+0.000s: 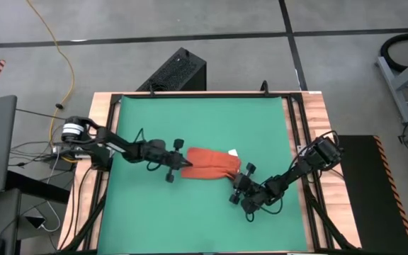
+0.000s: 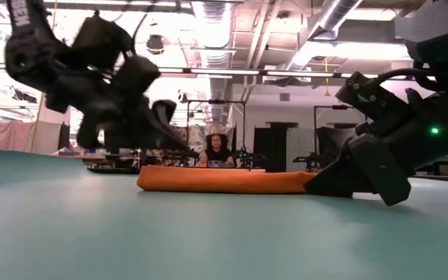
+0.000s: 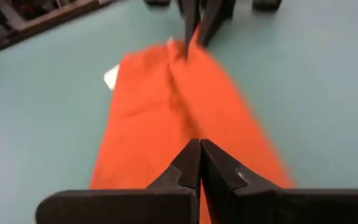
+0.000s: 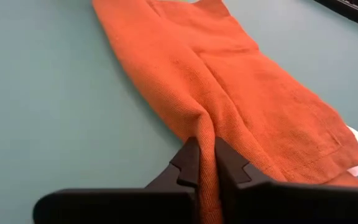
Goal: Roll towel into tight, uniform cylinder
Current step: Roll the orange towel
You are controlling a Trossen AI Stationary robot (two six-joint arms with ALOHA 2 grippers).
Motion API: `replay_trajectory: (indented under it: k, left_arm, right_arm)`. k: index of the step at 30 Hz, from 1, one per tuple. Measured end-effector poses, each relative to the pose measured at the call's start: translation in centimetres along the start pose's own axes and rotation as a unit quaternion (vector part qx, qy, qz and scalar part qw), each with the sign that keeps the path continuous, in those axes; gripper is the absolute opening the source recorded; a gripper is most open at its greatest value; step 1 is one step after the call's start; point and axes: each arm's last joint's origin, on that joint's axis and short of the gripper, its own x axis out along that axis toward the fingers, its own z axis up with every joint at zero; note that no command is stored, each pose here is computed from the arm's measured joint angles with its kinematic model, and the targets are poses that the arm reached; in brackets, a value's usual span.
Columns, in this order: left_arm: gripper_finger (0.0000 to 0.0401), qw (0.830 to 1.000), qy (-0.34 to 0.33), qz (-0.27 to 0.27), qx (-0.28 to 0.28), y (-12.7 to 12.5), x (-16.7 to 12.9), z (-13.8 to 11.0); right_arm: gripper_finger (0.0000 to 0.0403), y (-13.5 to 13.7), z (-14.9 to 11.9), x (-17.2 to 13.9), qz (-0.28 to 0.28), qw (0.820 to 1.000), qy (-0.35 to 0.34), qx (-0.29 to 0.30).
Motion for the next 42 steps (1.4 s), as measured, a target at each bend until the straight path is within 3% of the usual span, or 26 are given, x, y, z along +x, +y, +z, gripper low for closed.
replay_trajectory:
  k: [3,8,15,27,33,42]
  left_arm:
    - [0.0000,0.999,0.027,0.008,0.023,1.2,0.8,-0.8]
    - [0.0000,0.998,0.057,-0.019,0.015,2.3,2.1,-2.3]
    - [0.0000,0.994,0.106,-0.037,-0.007,2.1,3.0,-3.7]
    - [0.0000,0.988,0.133,-0.053,-0.061,1.7,2.8,-4.2]
    - [0.0000,0.987,0.131,-0.062,-0.069,1.7,2.8,-4.2]
    - [0.0000,0.986,0.130,-0.069,-0.080,1.6,2.8,-4.2]
  right_arm:
    - [0.0035,0.2,0.2,0.0,-0.001,1.000,0.001,-0.009]
    - [0.0031,0.5,0.5,-0.1,-0.003,1.000,0.005,-0.018]
    - [0.0027,0.8,0.8,-0.1,-0.007,1.000,0.023,-0.018]
    - [0.0025,-0.6,4.6,-2.9,0.070,0.987,0.100,0.104]
    - [0.0025,-2.5,6.7,-3.0,0.107,0.963,0.173,0.179]
    - [0.0025,-5.0,9.1,-1.2,0.167,0.895,0.273,0.310]
